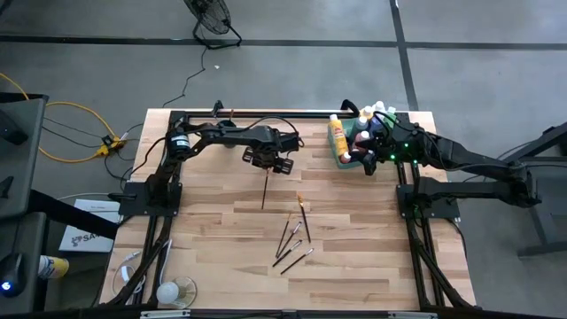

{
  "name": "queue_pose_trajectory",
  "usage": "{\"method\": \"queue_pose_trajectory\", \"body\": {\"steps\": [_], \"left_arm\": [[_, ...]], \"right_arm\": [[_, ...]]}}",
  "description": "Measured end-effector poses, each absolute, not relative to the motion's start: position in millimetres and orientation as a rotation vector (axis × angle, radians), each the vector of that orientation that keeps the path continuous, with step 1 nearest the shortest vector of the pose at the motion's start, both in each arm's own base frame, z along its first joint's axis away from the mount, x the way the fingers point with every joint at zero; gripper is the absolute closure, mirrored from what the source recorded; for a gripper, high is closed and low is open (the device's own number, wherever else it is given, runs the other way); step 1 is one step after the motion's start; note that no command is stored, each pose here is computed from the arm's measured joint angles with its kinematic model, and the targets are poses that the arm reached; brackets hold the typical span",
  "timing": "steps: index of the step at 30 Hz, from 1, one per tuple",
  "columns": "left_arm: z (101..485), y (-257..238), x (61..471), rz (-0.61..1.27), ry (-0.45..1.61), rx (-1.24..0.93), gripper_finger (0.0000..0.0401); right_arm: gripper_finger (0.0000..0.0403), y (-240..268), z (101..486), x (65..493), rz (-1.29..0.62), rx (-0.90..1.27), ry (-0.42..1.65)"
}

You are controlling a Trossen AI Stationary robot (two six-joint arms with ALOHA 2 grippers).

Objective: Pick & Place Paint Supplies
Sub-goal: Put the gold paintbrush into the blue cup

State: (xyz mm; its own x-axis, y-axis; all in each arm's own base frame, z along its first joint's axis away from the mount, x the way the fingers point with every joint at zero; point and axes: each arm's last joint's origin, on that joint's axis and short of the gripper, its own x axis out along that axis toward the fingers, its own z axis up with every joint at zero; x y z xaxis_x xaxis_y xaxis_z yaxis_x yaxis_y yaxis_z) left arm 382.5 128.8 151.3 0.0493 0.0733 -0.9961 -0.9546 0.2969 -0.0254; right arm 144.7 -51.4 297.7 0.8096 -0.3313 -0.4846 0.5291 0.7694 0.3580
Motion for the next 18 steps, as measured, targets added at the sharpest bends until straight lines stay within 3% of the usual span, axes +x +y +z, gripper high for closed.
{"method": "queue_pose_trajectory", "body": {"steps": [18], "left_arm": [[149.2, 128.9, 383.6, 0.971, 1.254, -0.934, 0.0341]], "right_arm": [[0.0160, -51.5, 297.8, 144.7, -0.482, 0.497, 0.415]]}}
